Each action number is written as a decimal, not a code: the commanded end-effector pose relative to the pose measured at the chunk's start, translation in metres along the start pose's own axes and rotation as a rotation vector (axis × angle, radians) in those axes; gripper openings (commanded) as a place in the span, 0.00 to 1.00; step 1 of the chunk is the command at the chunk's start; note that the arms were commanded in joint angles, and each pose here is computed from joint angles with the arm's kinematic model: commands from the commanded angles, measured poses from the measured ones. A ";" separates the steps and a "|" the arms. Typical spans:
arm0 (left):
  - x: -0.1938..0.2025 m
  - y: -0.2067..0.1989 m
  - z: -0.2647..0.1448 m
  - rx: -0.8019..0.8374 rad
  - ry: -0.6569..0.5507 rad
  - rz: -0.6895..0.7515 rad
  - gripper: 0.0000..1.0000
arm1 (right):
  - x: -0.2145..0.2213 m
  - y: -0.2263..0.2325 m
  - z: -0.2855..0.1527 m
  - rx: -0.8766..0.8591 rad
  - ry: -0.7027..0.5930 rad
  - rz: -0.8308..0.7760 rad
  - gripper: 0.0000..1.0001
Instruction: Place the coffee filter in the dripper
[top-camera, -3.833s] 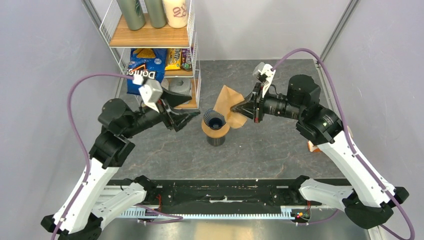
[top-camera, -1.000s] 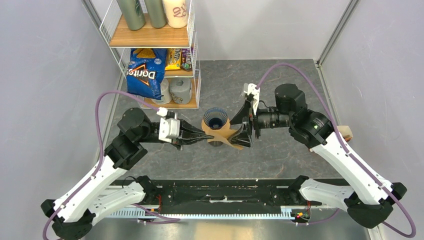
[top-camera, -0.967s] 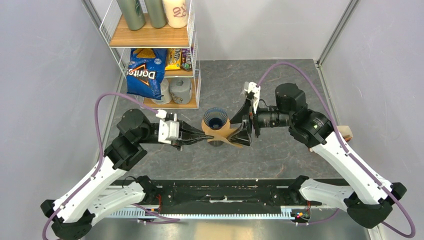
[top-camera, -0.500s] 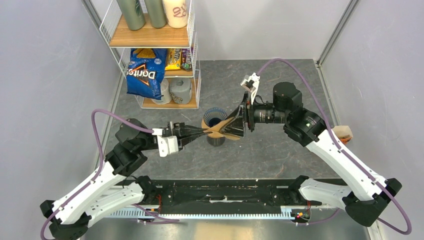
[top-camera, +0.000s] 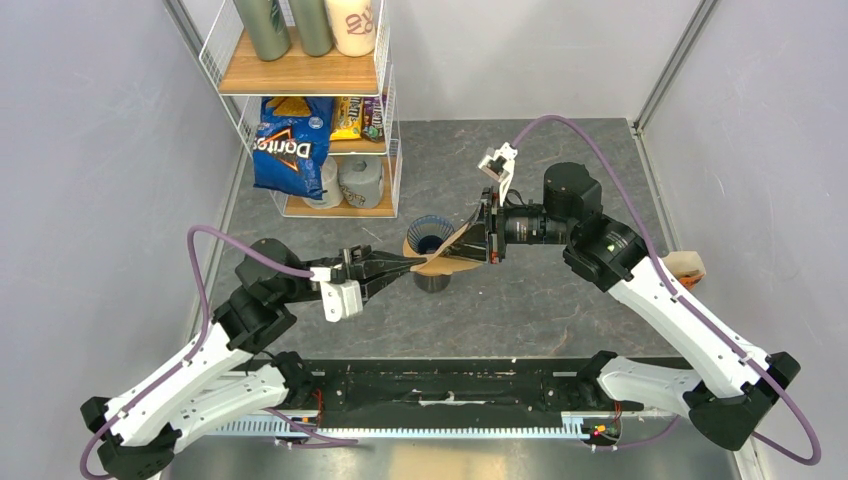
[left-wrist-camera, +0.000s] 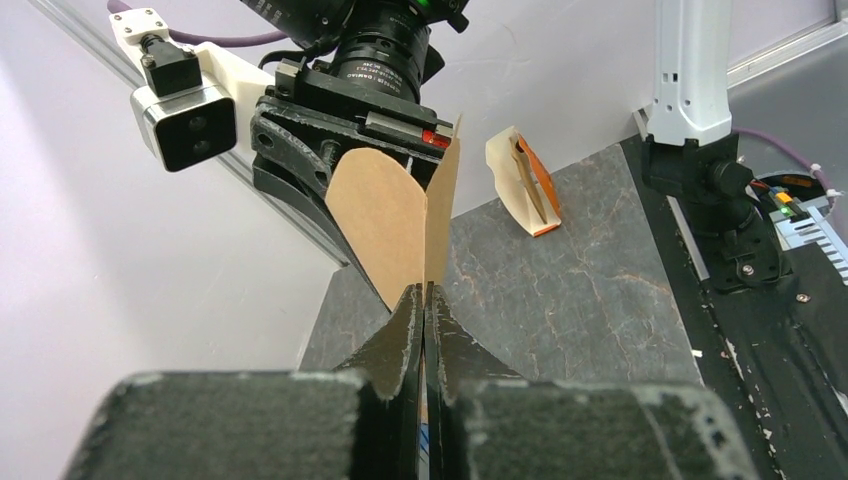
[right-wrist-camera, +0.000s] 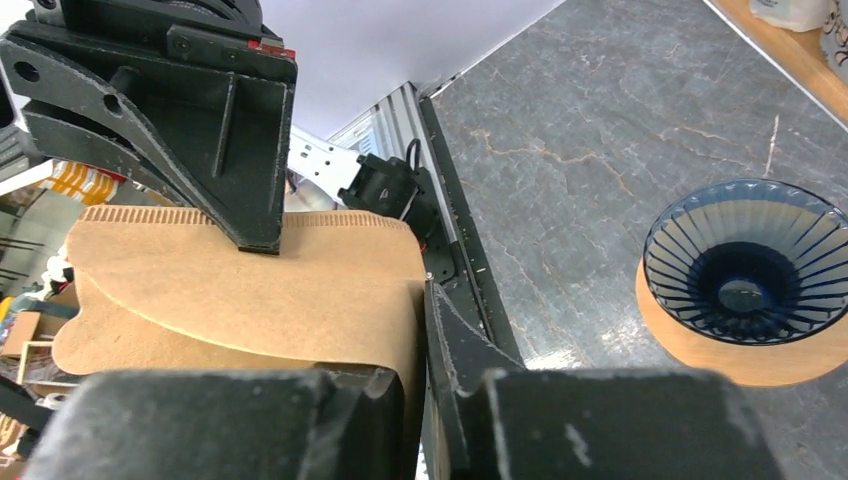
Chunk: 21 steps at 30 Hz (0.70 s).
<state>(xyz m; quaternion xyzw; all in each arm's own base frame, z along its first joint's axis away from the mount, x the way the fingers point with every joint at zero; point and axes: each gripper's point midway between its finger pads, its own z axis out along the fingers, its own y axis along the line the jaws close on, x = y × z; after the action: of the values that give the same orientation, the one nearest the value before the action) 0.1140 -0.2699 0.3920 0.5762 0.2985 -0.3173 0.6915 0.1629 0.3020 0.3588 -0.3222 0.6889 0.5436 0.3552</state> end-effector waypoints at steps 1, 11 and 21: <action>-0.009 0.004 0.001 -0.004 -0.023 0.021 0.02 | -0.008 0.009 -0.001 -0.045 -0.024 -0.059 0.17; -0.012 0.008 0.009 -0.005 -0.037 0.018 0.02 | -0.011 0.010 0.003 -0.063 -0.037 -0.037 0.26; 0.001 0.005 0.002 -0.008 0.040 -0.002 0.32 | -0.010 0.012 -0.001 -0.057 -0.033 -0.055 0.00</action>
<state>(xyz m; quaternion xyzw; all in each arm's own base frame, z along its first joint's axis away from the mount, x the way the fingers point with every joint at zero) 0.1191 -0.2776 0.3837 0.5801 0.3121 -0.3197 0.6810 0.1617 0.3053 0.3636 -0.3306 0.6751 0.5540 0.3578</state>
